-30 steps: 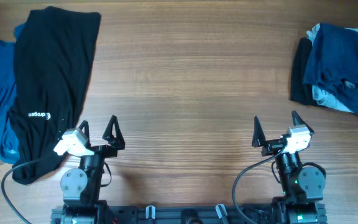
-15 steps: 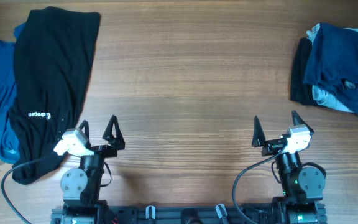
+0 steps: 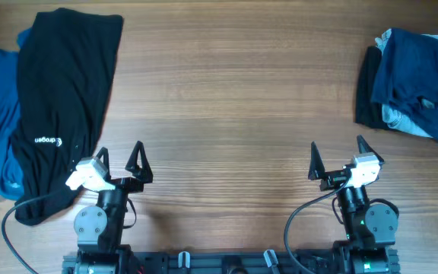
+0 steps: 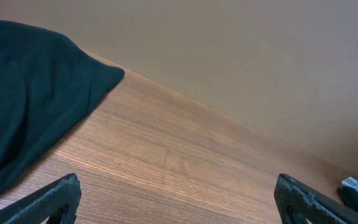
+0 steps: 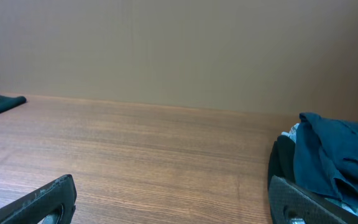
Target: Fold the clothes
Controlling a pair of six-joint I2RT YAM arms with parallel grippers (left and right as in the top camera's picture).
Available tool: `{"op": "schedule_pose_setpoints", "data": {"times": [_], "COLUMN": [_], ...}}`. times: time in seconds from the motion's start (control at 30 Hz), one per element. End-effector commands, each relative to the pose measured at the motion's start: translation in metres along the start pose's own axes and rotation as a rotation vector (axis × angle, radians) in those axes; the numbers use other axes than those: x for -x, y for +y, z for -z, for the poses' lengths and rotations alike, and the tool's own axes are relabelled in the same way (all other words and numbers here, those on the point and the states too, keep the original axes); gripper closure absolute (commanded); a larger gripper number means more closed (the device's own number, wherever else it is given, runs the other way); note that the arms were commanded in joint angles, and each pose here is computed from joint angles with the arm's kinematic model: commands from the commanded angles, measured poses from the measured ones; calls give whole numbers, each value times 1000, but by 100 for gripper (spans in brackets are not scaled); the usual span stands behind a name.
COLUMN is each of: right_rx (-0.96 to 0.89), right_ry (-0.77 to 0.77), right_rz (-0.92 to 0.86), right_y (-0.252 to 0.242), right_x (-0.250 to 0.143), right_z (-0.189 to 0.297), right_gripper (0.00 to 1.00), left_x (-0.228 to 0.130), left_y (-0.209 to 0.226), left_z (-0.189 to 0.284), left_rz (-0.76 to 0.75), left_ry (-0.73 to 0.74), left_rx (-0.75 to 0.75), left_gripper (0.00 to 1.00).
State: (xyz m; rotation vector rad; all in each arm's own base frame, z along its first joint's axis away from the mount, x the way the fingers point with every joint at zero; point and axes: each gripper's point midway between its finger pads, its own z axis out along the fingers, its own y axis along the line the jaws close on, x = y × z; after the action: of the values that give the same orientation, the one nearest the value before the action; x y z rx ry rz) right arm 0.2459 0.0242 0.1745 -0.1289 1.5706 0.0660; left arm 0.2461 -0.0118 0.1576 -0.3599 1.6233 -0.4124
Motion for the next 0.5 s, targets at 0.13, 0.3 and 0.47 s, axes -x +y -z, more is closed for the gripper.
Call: {"op": "schedule_pose_setpoints", "data": {"times": [0.13, 0.3, 0.47], "right_rx": [-8, -7, 16], "right_ry": [-6, -6, -10], "right_rz": [13, 12, 0], "right_y": [-1, -1, 3], "right_x": [1, 1, 2], "right_z": [0, 0, 0], "right_gripper": [0, 0, 0], "left_x": [1, 1, 1], "left_y": [4, 4, 4], "left_z": [0, 0, 0], "left_rz": [-23, -23, -23], "left_ry": [-7, -7, -8], "left_rx": [14, 14, 15], "left_gripper": [0, 0, 0]}}
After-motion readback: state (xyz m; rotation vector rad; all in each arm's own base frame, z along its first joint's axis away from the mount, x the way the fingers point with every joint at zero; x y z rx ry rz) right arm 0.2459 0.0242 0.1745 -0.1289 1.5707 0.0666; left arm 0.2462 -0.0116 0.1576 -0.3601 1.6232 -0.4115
